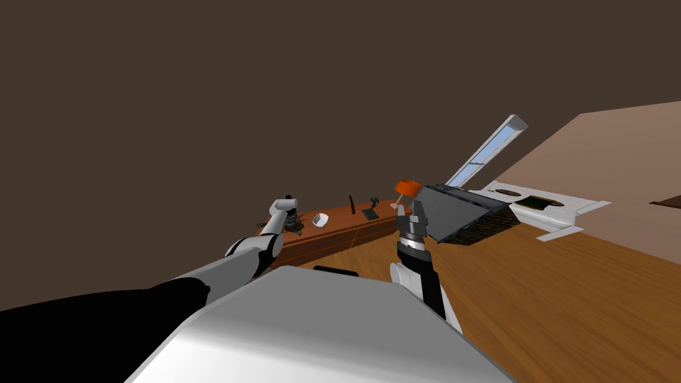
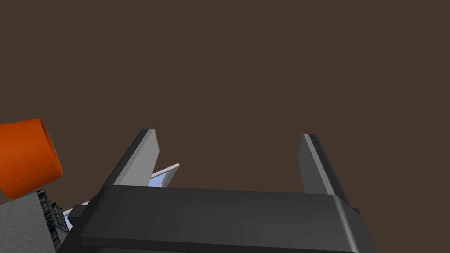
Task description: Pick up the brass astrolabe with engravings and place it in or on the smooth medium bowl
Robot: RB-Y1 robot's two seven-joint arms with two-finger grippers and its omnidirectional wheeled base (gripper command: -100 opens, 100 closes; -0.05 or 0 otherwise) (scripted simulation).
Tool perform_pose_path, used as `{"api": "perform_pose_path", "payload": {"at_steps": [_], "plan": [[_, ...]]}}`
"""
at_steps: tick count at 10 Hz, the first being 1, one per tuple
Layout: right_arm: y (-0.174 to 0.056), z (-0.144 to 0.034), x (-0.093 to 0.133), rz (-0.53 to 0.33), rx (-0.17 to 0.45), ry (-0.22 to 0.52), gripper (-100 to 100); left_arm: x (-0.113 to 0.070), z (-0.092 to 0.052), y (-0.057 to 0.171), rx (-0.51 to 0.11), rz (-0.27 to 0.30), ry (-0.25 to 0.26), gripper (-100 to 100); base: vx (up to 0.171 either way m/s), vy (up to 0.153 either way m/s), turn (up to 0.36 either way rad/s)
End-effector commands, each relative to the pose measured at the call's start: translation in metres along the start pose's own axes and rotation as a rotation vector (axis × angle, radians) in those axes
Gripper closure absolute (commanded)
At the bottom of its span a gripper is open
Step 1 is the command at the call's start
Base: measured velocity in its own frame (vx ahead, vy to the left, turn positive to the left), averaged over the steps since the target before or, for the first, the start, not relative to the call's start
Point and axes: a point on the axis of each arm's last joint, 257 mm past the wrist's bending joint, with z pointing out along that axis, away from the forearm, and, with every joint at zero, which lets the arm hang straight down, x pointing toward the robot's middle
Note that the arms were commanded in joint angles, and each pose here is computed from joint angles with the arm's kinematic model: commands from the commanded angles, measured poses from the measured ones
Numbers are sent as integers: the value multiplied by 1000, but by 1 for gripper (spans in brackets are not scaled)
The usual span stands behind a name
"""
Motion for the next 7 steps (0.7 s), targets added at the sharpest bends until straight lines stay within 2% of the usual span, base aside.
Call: {"api": "perform_pose_path", "payload": {"at_steps": [1,3,5,6,7], "plan": [[0,0,0,0,0,0,0,1,-9,-13,18,-2,2,100,-18,-101,-9],[0,0,0,0,0,0,0,1,-33,-36,51,-5,4,100,-10,-138,-28],[0,0,0,0,0,0,0,-6,-51,-49,59,-5,1,100,31,-179,-37],[0,0,0,0,0,0,0,-12,-58,-51,52,-6,-3,100,102,-165,-51],[0,0,0,0,0,0,0,-12,-58,-51,52,-6,-3,100,92,-100,-10]]}}
